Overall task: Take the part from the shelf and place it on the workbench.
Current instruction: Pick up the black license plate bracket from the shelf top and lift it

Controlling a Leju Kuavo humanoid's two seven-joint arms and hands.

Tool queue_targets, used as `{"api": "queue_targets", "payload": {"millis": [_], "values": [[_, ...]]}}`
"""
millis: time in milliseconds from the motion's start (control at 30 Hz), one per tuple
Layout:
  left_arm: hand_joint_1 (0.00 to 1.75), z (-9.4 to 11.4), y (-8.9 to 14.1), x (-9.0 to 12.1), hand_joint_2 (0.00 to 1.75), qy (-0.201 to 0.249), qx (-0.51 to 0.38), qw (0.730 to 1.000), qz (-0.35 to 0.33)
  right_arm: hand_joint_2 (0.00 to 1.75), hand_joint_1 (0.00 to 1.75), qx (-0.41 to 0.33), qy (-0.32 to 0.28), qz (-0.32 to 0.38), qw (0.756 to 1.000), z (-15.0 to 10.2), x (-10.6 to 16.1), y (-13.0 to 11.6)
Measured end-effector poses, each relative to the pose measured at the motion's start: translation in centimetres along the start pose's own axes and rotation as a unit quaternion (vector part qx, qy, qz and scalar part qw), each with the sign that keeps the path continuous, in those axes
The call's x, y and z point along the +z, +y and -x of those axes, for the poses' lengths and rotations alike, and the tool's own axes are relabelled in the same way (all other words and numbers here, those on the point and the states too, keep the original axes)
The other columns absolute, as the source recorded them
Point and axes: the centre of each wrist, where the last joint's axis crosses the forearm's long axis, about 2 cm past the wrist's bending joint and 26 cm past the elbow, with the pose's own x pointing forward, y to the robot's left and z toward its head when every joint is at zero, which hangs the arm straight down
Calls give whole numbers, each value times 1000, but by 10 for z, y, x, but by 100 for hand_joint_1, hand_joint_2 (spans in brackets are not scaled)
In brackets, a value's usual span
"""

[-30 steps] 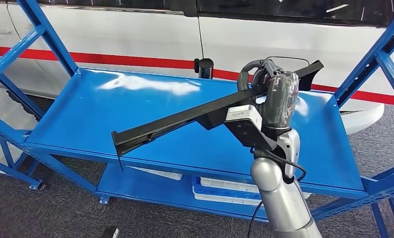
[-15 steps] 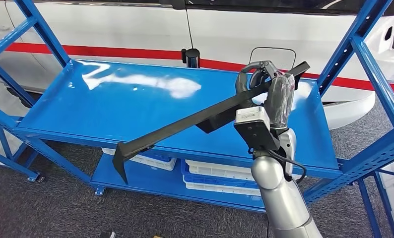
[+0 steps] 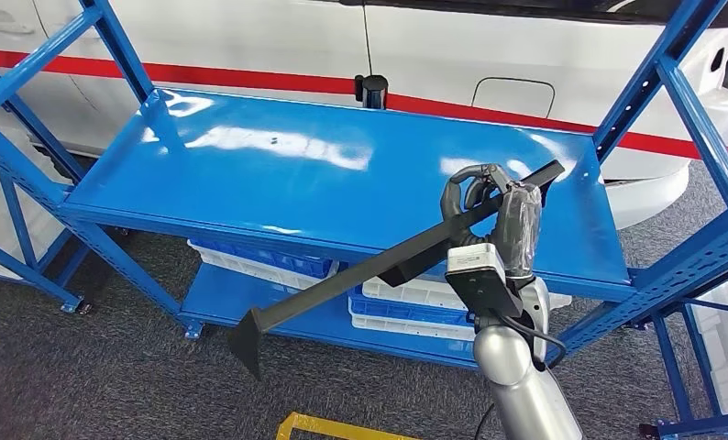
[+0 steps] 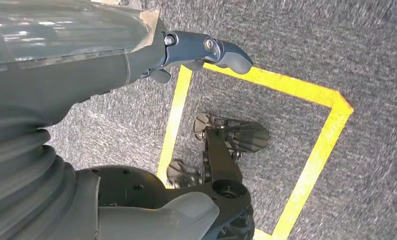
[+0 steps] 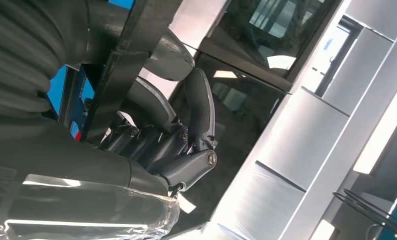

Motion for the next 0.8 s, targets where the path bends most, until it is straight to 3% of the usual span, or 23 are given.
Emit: {"api": "queue_targets", "payload": {"millis": [533,800], "values": [[0,0,-8,1,175,4,-29,999,13,175,175,-8,32,-4,999,-7,60,-8],[0,0,-11,1,175,-16,-11,1000,13,175,175,-49,31,4,998,6,71,-12]]}}
